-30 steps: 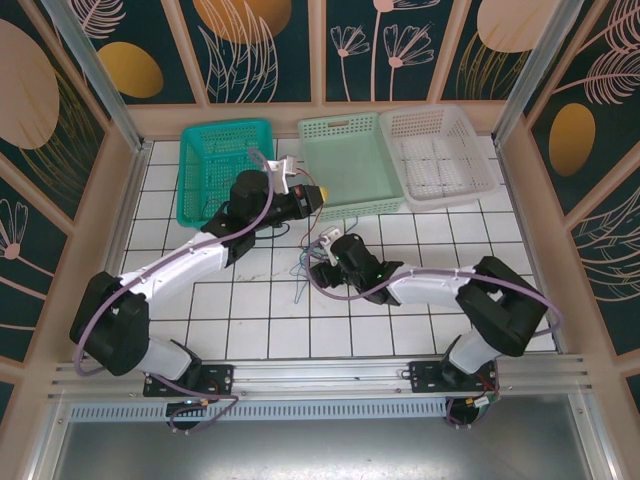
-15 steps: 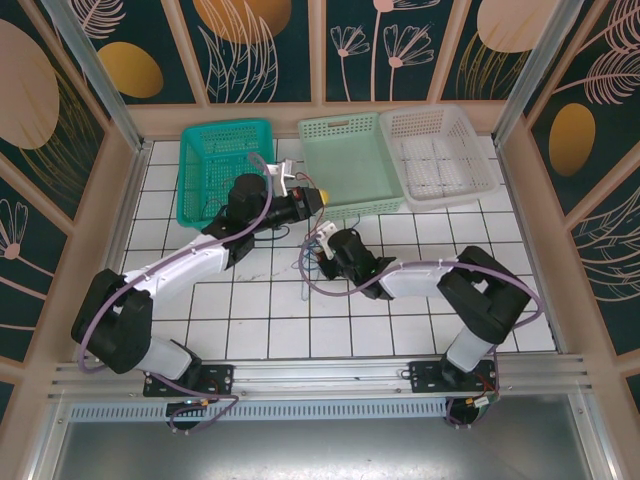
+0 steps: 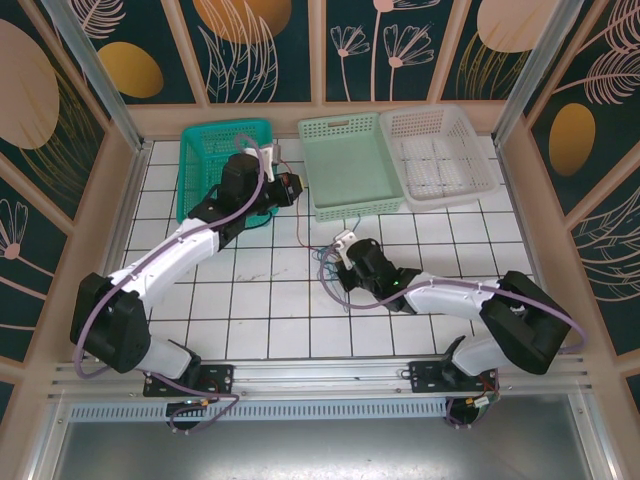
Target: Untangle the cables
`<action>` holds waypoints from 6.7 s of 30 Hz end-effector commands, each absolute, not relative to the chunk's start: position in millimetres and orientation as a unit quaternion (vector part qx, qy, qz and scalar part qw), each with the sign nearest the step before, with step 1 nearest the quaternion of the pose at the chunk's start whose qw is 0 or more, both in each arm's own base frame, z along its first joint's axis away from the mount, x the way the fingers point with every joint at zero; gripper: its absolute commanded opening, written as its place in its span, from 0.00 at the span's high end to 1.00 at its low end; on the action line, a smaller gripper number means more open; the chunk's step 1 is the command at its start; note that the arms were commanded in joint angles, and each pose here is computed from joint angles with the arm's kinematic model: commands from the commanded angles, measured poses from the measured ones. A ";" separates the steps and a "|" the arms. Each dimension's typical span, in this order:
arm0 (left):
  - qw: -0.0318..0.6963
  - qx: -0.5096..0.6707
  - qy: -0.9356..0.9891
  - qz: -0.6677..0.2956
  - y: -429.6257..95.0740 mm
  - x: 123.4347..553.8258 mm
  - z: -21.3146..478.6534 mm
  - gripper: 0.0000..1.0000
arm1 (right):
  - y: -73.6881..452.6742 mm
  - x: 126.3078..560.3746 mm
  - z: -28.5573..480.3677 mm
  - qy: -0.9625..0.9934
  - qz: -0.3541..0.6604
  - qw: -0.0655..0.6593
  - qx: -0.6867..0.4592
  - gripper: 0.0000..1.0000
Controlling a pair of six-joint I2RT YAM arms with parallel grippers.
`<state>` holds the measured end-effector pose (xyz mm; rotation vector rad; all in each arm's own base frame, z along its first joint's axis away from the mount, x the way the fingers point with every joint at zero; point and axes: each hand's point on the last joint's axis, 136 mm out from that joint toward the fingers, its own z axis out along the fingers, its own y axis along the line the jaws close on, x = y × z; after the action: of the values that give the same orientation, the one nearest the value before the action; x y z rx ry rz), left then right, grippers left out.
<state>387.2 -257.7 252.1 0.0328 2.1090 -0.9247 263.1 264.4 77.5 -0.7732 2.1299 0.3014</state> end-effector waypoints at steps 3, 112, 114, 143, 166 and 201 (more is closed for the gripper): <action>0.434 0.009 0.860 -0.267 -226.8 393.4 252.3 1.00 | 248.9 261.7 71.3 0.869 0.110 0.396 -0.277 1.00; 0.568 -0.159 0.734 -0.337 -161.2 355.8 317.2 1.00 | 261.2 370.0 222.7 0.640 0.623 0.334 0.301 0.70; 0.594 -0.140 0.727 -0.314 -158.7 361.6 341.0 1.00 | 283.6 373.2 224.6 0.712 0.567 0.343 0.231 0.38; 0.455 -0.029 0.882 -0.119 -79.3 538.2 261.9 1.00 | 164.7 289.9 108.4 0.940 0.168 0.279 0.099 0.28; 0.299 -0.056 0.937 -0.171 -99.2 518.9 159.2 0.30 | 123.8 289.3 50.6 0.967 0.041 0.247 0.050 0.32; 0.268 0.261 0.852 -0.367 -294.9 301.2 177.5 0.17 | 148.5 361.6 16.8 0.956 0.058 0.283 0.053 0.64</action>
<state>309.0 -279.4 167.5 0.5787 2.3852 -0.9371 351.7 149.9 19.0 0.0913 2.5723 0.1561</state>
